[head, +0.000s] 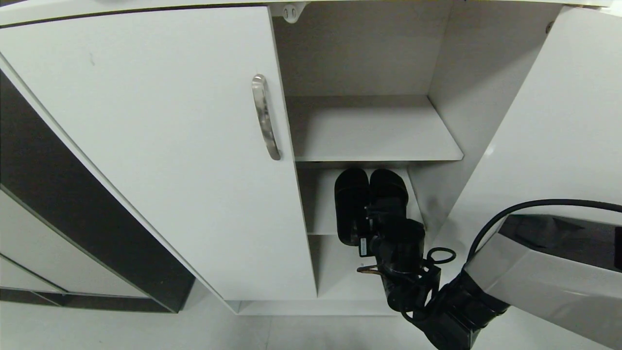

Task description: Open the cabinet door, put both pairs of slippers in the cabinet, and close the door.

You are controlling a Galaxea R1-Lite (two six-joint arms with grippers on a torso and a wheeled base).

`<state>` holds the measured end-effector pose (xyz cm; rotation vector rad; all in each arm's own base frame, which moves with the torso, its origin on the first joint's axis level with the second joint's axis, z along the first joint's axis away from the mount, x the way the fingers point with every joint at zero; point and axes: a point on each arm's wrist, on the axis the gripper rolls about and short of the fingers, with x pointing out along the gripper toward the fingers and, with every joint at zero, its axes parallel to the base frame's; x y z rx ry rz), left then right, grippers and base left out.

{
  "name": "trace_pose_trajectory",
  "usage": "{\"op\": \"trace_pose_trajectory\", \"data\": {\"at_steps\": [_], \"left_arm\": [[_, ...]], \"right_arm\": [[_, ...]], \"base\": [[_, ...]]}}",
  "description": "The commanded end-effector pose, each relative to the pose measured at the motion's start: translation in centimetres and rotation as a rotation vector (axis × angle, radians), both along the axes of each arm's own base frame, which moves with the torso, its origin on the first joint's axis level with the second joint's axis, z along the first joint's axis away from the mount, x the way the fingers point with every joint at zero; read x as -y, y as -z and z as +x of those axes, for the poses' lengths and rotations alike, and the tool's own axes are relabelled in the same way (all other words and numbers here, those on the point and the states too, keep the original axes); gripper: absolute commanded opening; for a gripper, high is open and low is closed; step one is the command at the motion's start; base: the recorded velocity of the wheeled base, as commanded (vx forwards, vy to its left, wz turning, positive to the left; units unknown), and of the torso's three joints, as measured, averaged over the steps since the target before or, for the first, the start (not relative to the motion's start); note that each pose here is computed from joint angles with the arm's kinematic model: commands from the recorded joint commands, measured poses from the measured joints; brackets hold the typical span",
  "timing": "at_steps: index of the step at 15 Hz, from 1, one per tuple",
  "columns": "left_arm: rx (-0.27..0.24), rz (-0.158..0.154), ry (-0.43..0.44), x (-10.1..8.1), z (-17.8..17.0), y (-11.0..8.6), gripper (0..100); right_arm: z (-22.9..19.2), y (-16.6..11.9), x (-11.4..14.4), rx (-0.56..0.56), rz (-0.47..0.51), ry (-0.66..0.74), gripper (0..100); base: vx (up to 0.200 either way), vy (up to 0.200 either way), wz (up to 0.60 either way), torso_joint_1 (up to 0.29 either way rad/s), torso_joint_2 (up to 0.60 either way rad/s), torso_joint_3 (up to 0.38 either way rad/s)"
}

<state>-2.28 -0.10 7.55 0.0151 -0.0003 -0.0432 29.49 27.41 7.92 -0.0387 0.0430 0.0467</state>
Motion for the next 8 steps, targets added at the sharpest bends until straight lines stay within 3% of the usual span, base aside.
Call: {"op": "trace_pose_trajectory", "data": {"at_steps": [1, 6, 8], "left_arm": [[0.000, 0.000, 0.000, 0.00, 0.00, 0.00, 0], [-0.002, 0.000, 0.000, 0.00, 0.01, 0.00, 0], [-0.002, -0.001, 0.001, 0.00, 0.01, 0.00, 0]], "right_arm": [[-0.26, -0.44, 0.06, 0.006, 0.005, -0.004, 100], [-0.27, -0.49, 0.07, 0.006, 0.007, -0.004, 100], [-0.20, -0.78, 0.27, 0.012, 0.012, 0.001, 100]], "base": [[-0.200, 0.000, 0.00, 0.007, 0.01, -0.012], [-0.200, 0.000, 0.00, 0.005, 0.00, 0.005], [0.000, 0.000, 0.00, 0.000, 0.00, 0.000]]}}
